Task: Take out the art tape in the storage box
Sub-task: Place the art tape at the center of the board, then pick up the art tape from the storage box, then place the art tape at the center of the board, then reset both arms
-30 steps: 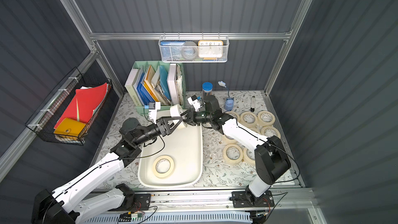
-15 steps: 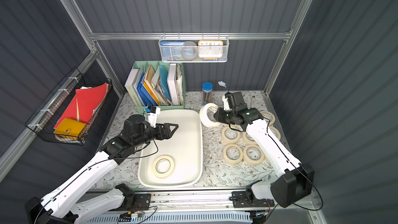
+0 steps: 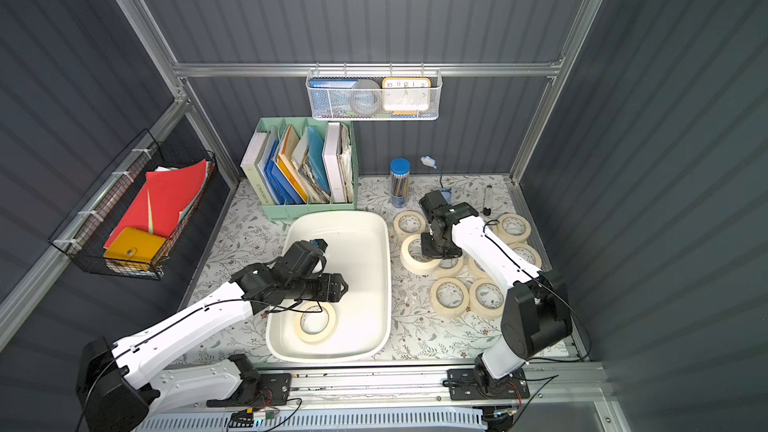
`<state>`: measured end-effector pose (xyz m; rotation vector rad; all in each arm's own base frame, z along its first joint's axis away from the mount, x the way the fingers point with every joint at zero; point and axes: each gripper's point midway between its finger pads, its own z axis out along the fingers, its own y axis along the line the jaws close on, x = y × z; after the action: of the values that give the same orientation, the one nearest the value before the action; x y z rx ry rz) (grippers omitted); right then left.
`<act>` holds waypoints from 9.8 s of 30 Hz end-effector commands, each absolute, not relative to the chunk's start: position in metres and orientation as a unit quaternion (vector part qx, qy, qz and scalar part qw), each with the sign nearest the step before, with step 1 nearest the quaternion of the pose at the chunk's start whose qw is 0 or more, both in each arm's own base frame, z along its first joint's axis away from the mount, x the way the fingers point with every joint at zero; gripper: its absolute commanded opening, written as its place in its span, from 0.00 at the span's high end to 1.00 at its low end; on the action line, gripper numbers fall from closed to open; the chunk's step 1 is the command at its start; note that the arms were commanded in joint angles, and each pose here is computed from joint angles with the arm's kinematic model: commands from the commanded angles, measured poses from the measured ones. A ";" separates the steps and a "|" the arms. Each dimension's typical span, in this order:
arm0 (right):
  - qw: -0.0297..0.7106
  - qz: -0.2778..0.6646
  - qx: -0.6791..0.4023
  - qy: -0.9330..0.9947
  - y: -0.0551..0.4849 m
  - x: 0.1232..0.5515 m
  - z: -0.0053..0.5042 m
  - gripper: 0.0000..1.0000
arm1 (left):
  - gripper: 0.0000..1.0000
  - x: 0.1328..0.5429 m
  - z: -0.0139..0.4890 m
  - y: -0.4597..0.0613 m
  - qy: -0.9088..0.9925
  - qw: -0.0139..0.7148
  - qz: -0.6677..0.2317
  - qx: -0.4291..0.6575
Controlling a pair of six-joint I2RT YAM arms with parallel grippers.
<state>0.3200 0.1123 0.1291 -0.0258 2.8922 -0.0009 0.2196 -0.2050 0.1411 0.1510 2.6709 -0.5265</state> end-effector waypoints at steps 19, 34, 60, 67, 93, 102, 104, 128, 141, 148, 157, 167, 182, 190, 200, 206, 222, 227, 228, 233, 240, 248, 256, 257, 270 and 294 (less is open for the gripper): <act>0.092 -0.035 -0.067 0.993 0.146 0.380 0.070 1.00 | 0.29 0.204 0.133 -0.177 0.962 0.209 -0.176 -0.025; 0.071 -0.056 -0.061 0.994 0.142 0.379 0.033 0.88 | 0.31 0.194 0.121 -0.166 0.972 0.185 -0.146 -0.023; 0.198 0.035 -0.040 0.979 0.143 0.339 0.174 0.50 | 0.29 0.184 0.065 -0.185 0.978 0.120 -0.168 -0.030; 0.201 0.045 -0.026 0.978 0.136 0.319 0.177 0.50 | 0.37 0.180 0.038 -0.196 0.983 0.086 -0.164 -0.010; 0.167 0.353 -0.050 0.919 0.223 0.276 0.195 0.50 | 1.00 0.246 0.244 -0.277 0.846 0.308 -0.433 0.040; 0.156 0.499 -0.058 0.850 0.266 0.290 0.211 0.47 | 1.00 0.234 0.321 -0.275 0.684 0.371 -0.624 0.067; 0.156 0.535 -0.055 0.829 0.276 0.296 0.218 0.47 | 1.00 0.229 0.329 -0.275 0.661 0.377 -0.644 0.077; 0.109 0.660 -0.071 0.740 0.347 0.294 0.250 0.47 | 1.00 0.237 0.337 -0.281 0.640 0.404 -0.646 0.101; 0.098 0.672 -0.069 0.731 0.347 0.274 0.253 0.47 | 1.00 0.254 0.335 -0.265 0.665 0.439 -0.599 0.081; 0.105 0.659 -0.072 0.742 0.338 0.264 0.251 0.46 | 1.00 0.257 0.333 -0.259 0.671 0.447 -0.587 0.072; 0.102 0.642 -0.077 0.756 0.341 0.270 0.240 0.44 | 1.00 0.250 0.349 -0.264 0.637 0.442 -0.626 0.083; 0.101 0.625 -0.089 0.769 0.347 0.289 0.232 0.39 | 1.00 0.237 0.368 -0.269 0.603 0.433 -0.661 0.111; 0.140 0.562 -0.067 0.813 0.321 0.302 0.223 1.00 | 0.21 0.250 0.328 -0.268 0.699 0.433 -0.552 0.137; 0.197 0.384 -0.037 0.901 0.233 0.293 0.218 1.00 | 0.00 0.256 0.326 -0.225 0.751 0.480 -0.445 0.084; 0.152 0.035 0.024 0.987 0.085 0.190 0.191 1.00 | 0.02 0.292 0.228 -0.123 0.876 0.446 -0.143 -0.115; 0.113 -0.030 0.019 0.993 0.064 0.164 0.164 1.00 | 0.06 0.307 0.194 -0.102 0.884 0.421 -0.132 -0.155; 0.085 -0.106 -0.093 0.986 0.123 0.212 0.115 1.00 | 0.07 0.303 0.191 -0.079 0.881 0.415 -0.149 -0.172; 0.089 -0.084 -0.114 0.986 0.152 0.218 0.108 1.00 | 0.07 0.306 0.189 -0.083 0.881 0.414 -0.157 -0.167; 0.091 -0.077 -0.117 0.986 0.159 0.219 0.108 1.00 | 0.07 0.306 0.189 -0.083 0.881 0.414 -0.159 -0.166; 0.099 -0.075 -0.120 0.985 0.169 0.223 0.104 1.00 | 0.08 0.309 0.189 -0.085 0.880 0.414 -0.165 -0.164; 0.099 -0.095 -0.114 0.984 0.165 0.227 0.076 1.00 | 0.07 0.309 0.193 -0.086 0.878 0.419 -0.167 -0.162; 0.112 -0.118 -0.095 0.982 0.158 0.236 0.057 1.00 | 0.06 0.306 0.198 -0.084 0.874 0.426 -0.169 -0.162; 0.140 -0.121 -0.044 0.982 0.139 0.242 0.050 1.00 | 0.04 0.307 0.201 -0.084 0.868 0.434 -0.175 -0.163; 0.144 -0.119 -0.040 0.982 0.138 0.242 0.049 1.00 | 0.04 0.307 0.202 -0.084 0.867 0.437 -0.177 -0.163; 0.195 -0.086 -0.023 0.977 0.140 0.251 0.075 0.35 | 0.01 0.307 0.205 -0.088 0.865 0.442 -0.184 -0.149; 0.454 -0.050 0.138 0.879 0.004 0.329 0.137 0.01 | 0.00 0.369 0.146 -0.081 0.841 0.541 -0.031 0.003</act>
<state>0.3056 0.0067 0.1157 0.3178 2.2923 -0.1794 0.3505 -0.0831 0.1291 -0.0423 2.1022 -0.1321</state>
